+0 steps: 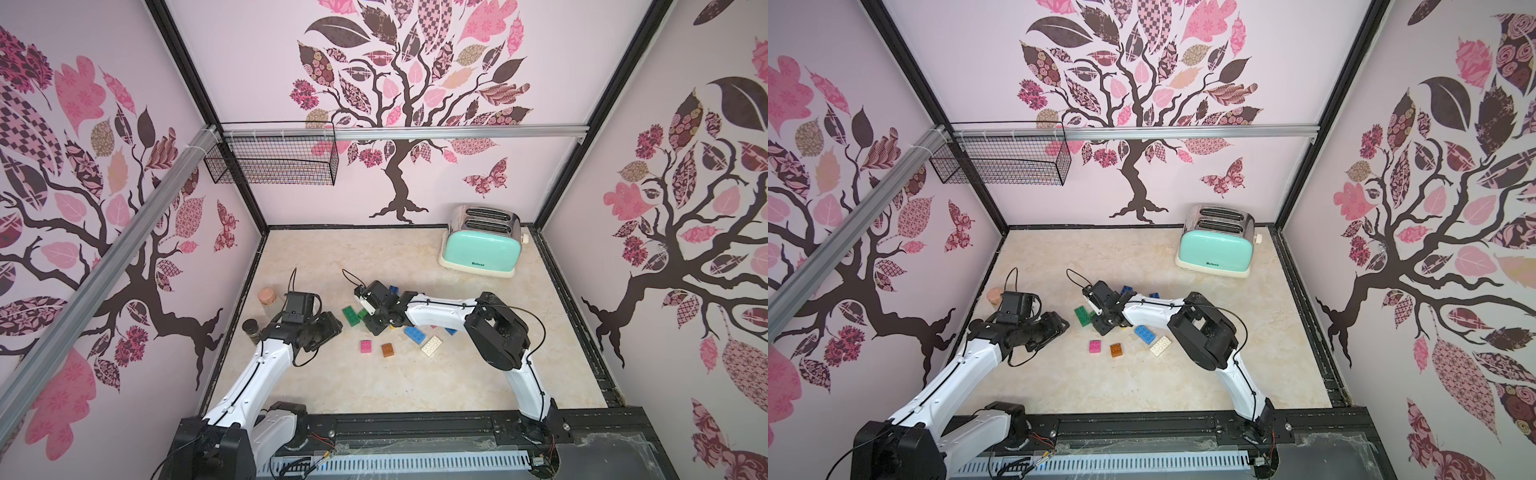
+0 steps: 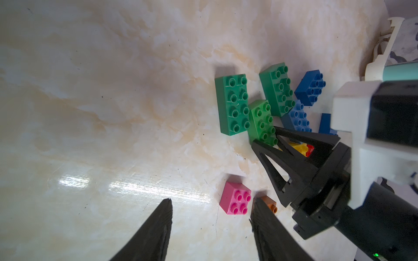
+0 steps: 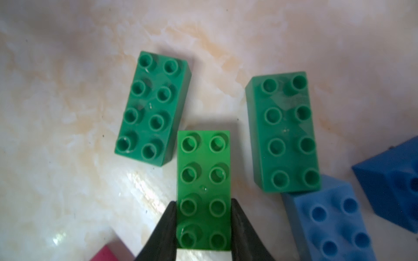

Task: Assemble a heart with lego
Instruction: Place the lego brick at the center of the board, then pick up the lego brick from the center of the board.

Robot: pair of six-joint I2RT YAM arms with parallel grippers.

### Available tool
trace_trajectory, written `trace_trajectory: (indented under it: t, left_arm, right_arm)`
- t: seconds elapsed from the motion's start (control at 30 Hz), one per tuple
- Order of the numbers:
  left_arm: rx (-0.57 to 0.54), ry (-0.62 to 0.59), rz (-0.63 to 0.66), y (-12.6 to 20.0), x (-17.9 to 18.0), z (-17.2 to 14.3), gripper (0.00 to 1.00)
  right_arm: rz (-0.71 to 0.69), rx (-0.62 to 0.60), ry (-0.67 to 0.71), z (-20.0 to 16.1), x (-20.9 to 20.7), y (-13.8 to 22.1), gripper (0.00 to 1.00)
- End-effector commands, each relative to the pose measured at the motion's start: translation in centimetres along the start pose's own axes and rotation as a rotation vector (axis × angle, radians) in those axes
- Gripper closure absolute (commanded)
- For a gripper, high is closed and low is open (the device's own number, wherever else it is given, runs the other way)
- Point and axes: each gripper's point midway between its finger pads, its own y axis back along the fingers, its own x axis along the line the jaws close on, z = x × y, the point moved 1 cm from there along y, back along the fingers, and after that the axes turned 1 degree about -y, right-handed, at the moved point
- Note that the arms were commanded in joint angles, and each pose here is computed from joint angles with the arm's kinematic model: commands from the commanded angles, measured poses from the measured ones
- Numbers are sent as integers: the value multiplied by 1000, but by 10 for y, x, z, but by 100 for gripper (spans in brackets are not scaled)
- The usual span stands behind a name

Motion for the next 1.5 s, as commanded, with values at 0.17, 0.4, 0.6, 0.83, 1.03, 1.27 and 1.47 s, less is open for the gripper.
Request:
trace_trajectory:
  t: [0.17, 0.4, 0.6, 0.83, 1.03, 1.27, 1.47]
  left_arm:
    - [-13, 6, 2, 3, 2, 0, 41]
    - [-8, 8, 1, 1, 2, 0, 41]
    - [-8, 8, -1, 1, 2, 0, 41]
    - [-6, 9, -2, 0, 2, 0, 41]
    - [-11, 12, -8, -1, 1, 1, 41]
    - [-5, 17, -5, -3, 1, 1, 41]
    - [-6, 17, -6, -2, 1, 1, 41]
  right_arm:
    - [31, 40, 243, -25, 3, 40, 69]
    - [60, 173, 265, -53, 4, 24, 69]
    - [45, 145, 283, -47, 2, 20, 59]
    - [51, 131, 308, -34, 5, 28, 47]
    - [69, 158, 319, -33, 8, 24, 49]
    - [68, 187, 319, -36, 7, 16, 54]
    - [62, 160, 322, -29, 7, 21, 58]
